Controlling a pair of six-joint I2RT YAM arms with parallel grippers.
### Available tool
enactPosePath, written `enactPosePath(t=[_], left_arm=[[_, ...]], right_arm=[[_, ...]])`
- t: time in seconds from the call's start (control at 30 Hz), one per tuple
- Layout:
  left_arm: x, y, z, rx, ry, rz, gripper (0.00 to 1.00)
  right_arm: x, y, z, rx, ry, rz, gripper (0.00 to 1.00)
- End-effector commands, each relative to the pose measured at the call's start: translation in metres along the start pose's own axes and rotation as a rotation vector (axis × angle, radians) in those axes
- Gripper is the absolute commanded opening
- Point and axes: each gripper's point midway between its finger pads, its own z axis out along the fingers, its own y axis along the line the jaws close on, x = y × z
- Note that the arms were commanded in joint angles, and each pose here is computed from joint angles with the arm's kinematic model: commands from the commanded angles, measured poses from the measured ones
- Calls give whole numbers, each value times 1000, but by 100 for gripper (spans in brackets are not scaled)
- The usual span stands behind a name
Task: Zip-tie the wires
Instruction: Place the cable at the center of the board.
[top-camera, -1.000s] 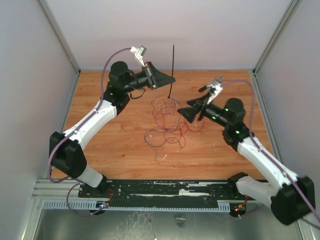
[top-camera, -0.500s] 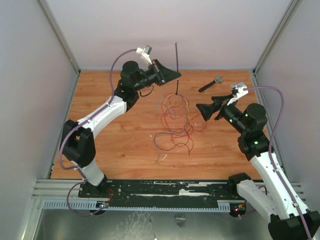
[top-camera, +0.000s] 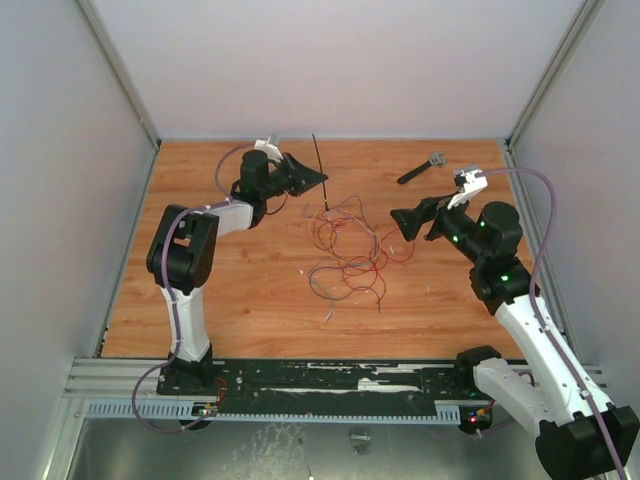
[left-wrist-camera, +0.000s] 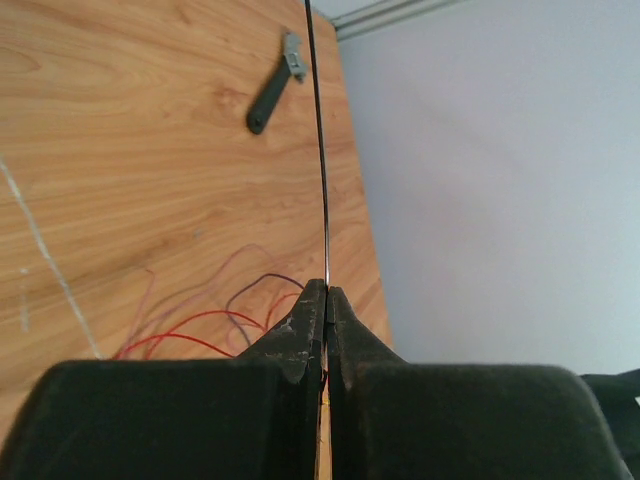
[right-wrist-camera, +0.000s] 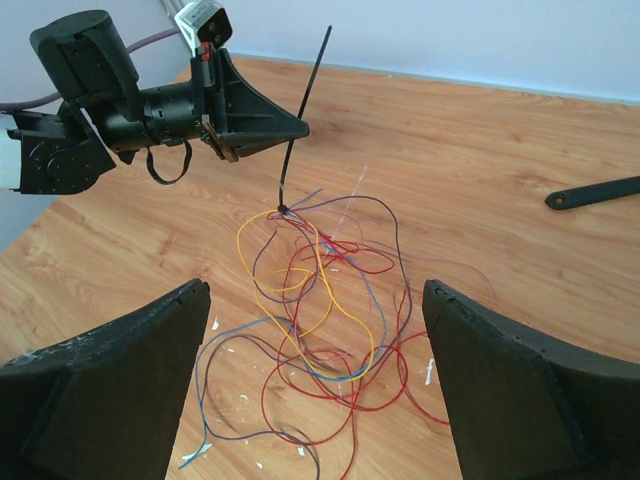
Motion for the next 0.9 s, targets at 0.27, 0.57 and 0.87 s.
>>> enactPosePath(t=[0.27,0.57,0.87], left_arm=[[-54,35,24,-35,-138,136,8],[-57,49,38,-34,-129,161,38],[-58,38,-7,-136,-155,204,74]], right_arm=[[8,-20,10,64,-4,-20,91],[15,-26,18,74,11,-18,93],[3,-26,22,73,-23,-23,99]])
